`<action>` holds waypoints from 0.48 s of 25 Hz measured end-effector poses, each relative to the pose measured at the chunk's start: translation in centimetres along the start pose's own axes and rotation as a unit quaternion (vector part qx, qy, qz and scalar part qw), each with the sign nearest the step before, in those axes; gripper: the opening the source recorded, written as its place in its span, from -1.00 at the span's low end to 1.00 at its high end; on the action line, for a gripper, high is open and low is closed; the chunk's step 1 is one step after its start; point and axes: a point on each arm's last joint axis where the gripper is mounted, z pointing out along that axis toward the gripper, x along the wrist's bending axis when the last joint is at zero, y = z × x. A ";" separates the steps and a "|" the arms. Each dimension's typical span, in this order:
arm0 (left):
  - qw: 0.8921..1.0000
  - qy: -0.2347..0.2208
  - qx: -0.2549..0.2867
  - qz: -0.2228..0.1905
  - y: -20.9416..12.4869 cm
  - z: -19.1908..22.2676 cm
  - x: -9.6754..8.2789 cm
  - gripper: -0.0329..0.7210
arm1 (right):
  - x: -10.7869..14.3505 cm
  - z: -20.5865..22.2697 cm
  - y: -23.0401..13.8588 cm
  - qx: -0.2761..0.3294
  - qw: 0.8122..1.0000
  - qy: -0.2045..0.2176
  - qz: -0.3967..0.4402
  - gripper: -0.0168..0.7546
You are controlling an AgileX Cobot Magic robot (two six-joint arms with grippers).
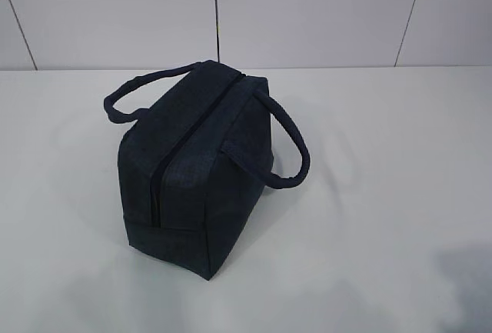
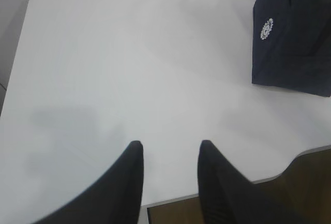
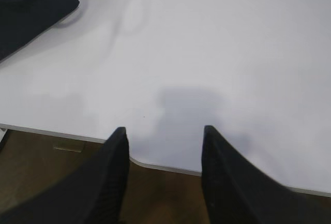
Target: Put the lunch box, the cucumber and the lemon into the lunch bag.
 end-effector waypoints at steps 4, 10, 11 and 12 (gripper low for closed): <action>1.000 0.000 0.000 0.000 0.0 0.0 0.0 -0.28 | 0.0 0.0 0.0 0.000 1.000 0.000 0.000 -0.06; 1.000 0.000 0.000 0.000 0.0 0.0 0.0 -0.28 | 0.0 0.0 0.0 0.000 1.000 0.000 0.000 -0.06; 1.000 0.000 0.000 0.000 0.0 0.0 0.0 -0.28 | 0.0 0.0 0.0 0.000 1.000 0.000 0.000 -0.05; 1.000 0.000 0.000 0.000 0.0 0.0 0.0 -0.28 | 0.0 0.0 0.0 0.000 1.000 0.000 0.000 -0.06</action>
